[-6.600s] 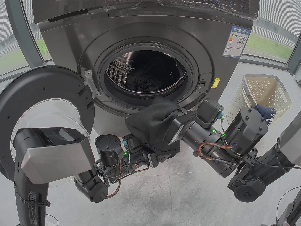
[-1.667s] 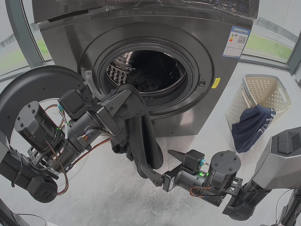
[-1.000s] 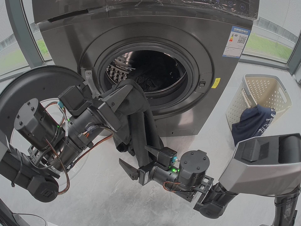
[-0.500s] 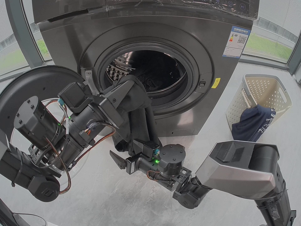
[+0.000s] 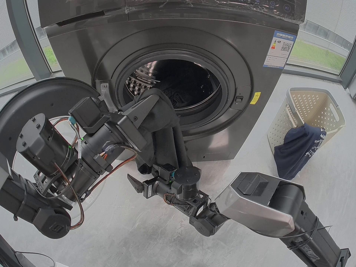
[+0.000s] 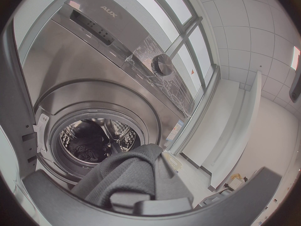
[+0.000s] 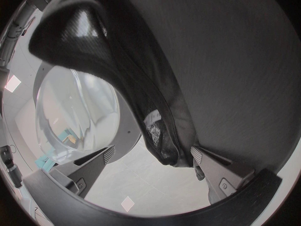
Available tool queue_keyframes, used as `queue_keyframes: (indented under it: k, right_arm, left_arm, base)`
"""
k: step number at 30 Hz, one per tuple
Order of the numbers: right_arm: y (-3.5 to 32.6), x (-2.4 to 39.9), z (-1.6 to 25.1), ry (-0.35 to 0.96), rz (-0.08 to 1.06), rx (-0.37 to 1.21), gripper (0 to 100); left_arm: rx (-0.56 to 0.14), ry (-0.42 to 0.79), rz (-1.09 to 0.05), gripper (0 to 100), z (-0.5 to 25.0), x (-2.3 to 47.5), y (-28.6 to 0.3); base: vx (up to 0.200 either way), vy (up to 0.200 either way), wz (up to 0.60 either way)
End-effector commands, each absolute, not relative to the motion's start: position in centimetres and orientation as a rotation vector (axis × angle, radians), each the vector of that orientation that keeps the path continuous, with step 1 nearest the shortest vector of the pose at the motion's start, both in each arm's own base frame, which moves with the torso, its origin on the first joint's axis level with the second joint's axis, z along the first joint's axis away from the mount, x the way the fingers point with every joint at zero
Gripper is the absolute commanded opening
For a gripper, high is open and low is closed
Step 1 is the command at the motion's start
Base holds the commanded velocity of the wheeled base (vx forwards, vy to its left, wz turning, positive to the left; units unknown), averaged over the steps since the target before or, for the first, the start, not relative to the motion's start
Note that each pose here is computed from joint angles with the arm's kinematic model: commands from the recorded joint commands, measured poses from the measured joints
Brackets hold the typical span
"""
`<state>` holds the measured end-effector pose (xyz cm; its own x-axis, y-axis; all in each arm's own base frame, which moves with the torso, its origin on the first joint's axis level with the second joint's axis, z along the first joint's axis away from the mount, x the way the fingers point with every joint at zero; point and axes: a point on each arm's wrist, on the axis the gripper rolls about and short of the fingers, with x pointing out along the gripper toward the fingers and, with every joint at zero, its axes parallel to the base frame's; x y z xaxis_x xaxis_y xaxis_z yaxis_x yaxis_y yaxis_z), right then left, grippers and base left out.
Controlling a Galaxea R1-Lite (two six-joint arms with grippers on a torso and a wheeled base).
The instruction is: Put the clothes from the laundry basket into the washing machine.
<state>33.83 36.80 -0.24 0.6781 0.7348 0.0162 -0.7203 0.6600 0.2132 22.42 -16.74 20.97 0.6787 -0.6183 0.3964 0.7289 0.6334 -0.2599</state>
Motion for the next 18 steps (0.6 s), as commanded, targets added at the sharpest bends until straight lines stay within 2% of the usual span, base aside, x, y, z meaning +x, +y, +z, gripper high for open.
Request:
queue_keyframes:
  k: [1,11,18]
  right_arm:
    - [37.4,34.7,-2.8,0.103,0.816,0.196,100]
    - [37.6,37.4,-4.7,0.091,0.769,0.195,100]
    - [37.9,38.7,-5.0,0.069,0.736,0.199,100]
  left_arm:
    - [-0.422,-0.282,-0.782,0,20.9,22.4,-16.7]
    - [-0.421,-0.279,-0.78,0,20.8,22.5,-16.7]
    - [-0.42,-0.276,-0.78,0,20.8,22.5,-16.7]
  base:
    - [0.0,0.0,0.0]
    - [0.0,0.0,0.0]
    - [0.0,0.0,0.0]
